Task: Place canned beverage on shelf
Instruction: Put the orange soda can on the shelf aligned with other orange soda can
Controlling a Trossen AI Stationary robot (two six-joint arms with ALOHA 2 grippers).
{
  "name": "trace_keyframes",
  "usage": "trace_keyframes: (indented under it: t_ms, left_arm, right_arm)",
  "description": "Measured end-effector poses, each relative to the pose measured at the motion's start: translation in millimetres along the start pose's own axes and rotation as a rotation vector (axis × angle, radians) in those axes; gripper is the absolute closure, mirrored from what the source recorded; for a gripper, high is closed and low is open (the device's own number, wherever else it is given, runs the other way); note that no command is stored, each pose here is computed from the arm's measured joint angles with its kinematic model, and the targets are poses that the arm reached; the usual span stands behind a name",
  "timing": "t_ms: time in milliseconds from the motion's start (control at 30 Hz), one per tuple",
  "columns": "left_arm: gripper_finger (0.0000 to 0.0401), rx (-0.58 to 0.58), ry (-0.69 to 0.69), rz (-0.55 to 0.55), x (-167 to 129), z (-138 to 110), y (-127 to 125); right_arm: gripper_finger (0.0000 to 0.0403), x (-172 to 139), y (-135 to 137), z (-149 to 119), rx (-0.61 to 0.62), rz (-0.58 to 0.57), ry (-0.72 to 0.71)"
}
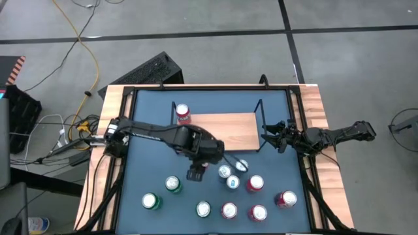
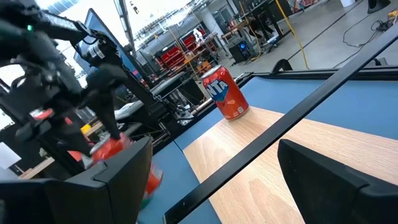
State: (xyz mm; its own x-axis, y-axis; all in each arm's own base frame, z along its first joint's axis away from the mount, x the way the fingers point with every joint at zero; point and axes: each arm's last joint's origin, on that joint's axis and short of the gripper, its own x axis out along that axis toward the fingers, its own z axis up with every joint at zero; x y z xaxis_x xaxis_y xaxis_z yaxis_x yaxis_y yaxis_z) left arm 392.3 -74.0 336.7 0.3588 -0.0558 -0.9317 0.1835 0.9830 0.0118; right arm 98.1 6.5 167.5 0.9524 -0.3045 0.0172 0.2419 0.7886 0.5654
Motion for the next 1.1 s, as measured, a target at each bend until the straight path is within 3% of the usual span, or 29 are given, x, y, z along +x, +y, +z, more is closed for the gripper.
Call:
trace_keyframes:
  t_ms: [233, 400, 567, 833, 1100]
  left_arm:
    - [0.0171, 0.159, 0.053, 0.003, -20, -8, 39]
    - [0.0172, 0.137, 0.051, -0.031, -29, -18, 74]
    - [0.0167, 0.111, 0.02, 0.008, -49, -32, 98]
    - [0.0168, 0.089, -0.03, 0.012, -61, -55, 114]
    - [0.0167, 0.053, 0.003, 0.019, -34, -88, 123]
  right_arm:
    - [0.0055, 0, 0, 0, 0.0, 0.0, 0.0]
    - [0.0055, 0, 0, 0, 0.004, -0.001, -0.001]
    - [0.0055, 0, 0, 0, 0.003, -0.002, 0.0]
    - [0.0055, 1, 0, -1, -0.004, -0.015, 0.005]
    - [0.0055, 2, -1, -2, -0.005, -0.042, 0.003]
